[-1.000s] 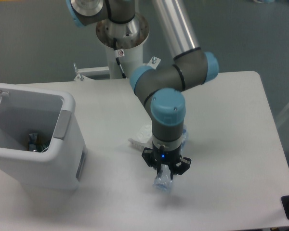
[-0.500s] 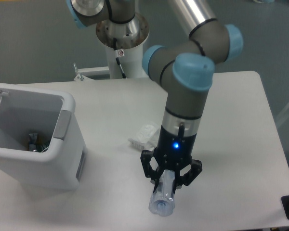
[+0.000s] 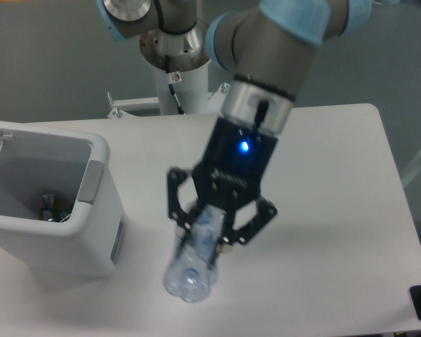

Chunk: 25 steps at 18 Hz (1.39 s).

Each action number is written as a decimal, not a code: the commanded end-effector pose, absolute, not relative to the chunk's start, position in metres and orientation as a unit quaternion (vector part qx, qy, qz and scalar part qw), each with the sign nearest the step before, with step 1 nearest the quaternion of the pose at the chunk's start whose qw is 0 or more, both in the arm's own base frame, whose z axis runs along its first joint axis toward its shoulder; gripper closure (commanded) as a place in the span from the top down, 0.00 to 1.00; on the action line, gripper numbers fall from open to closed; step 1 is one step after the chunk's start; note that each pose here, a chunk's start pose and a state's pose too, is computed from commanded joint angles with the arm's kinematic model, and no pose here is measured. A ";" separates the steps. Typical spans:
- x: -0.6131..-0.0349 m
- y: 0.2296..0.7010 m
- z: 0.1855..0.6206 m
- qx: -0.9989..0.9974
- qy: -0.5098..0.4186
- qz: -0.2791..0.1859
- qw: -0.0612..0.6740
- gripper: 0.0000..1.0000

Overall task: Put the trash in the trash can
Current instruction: 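Lift the bottle and carry it over the white trash bin, then open the gripper to drop the bottle into the bin, then move the open gripper back over the crumpled white paper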

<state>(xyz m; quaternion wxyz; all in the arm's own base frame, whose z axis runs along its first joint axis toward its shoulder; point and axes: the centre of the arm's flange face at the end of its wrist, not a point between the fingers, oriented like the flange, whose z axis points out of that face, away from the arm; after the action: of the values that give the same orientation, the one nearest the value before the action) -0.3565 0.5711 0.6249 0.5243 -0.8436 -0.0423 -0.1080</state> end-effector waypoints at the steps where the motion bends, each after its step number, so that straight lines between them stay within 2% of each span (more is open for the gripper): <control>1: -0.349 0.570 0.632 -0.837 -0.031 -0.118 0.534 0.44; 6: -0.298 0.582 0.651 -0.816 0.019 -0.175 0.551 0.43; 12: -0.216 0.615 0.605 -0.826 0.051 -0.237 0.509 0.43; 18: -0.197 0.616 0.575 -0.833 0.052 -0.256 0.488 0.46; 20: -0.196 0.612 0.559 -0.835 0.068 -0.249 0.486 0.54; 21: -0.193 0.611 0.551 -0.836 0.076 -0.247 0.484 0.61; 22: -0.190 0.607 0.546 -0.836 0.084 -0.245 0.484 0.77; 23: -0.188 0.604 0.544 -0.836 0.092 -0.240 0.484 0.88; 25: -0.187 0.599 0.538 -0.837 0.092 -0.241 0.482 1.00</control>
<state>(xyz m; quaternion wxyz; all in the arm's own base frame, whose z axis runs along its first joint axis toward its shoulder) -0.1865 0.5987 0.5376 0.4816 -0.8374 0.0924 -0.2412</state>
